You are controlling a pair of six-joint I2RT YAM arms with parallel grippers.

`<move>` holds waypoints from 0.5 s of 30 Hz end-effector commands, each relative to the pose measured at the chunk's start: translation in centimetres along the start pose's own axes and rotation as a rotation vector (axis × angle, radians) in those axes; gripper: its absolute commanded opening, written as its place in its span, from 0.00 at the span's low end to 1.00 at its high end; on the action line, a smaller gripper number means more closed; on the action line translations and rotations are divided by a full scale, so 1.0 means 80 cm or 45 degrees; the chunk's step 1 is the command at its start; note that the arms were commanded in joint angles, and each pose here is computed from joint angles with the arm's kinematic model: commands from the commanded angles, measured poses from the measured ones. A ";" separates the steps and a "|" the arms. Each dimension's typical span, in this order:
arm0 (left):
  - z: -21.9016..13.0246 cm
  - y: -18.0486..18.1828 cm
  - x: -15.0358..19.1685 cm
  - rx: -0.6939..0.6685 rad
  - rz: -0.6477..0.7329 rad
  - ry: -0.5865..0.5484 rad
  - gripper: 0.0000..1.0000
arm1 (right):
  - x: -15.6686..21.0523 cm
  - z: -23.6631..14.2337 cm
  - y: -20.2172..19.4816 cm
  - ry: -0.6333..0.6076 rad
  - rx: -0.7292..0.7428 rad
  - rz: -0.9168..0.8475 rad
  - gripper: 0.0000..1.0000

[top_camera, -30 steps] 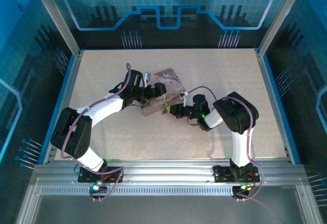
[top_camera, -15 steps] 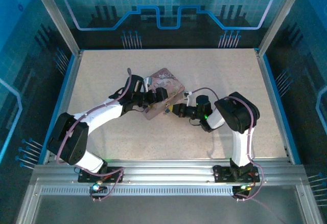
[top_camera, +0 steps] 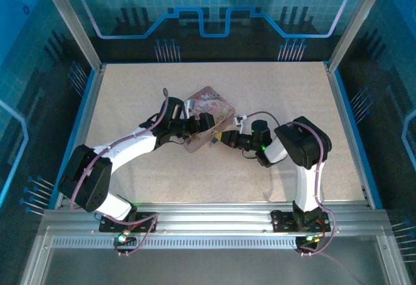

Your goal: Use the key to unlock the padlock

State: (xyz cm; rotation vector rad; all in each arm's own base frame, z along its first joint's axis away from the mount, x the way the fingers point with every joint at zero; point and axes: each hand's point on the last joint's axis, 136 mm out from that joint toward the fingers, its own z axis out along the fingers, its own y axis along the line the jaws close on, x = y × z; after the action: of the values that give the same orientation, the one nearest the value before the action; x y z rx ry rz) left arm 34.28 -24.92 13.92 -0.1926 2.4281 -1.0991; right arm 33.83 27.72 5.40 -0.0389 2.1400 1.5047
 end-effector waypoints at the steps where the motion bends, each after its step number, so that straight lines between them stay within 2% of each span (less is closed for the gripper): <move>1: 0.002 0.029 0.034 -0.098 -0.063 0.094 0.93 | -0.034 -0.007 0.010 -0.081 -0.054 -0.041 0.03; 15: 0.003 0.037 0.039 -0.107 -0.071 0.100 0.93 | -0.045 -0.009 0.013 -0.072 -0.078 -0.011 0.03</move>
State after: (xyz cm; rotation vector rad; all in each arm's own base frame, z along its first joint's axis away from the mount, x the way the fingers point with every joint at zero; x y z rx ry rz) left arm 34.21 -25.07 13.94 -0.1813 2.4116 -1.1081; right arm 34.44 27.25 6.02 -0.0210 2.1383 1.5542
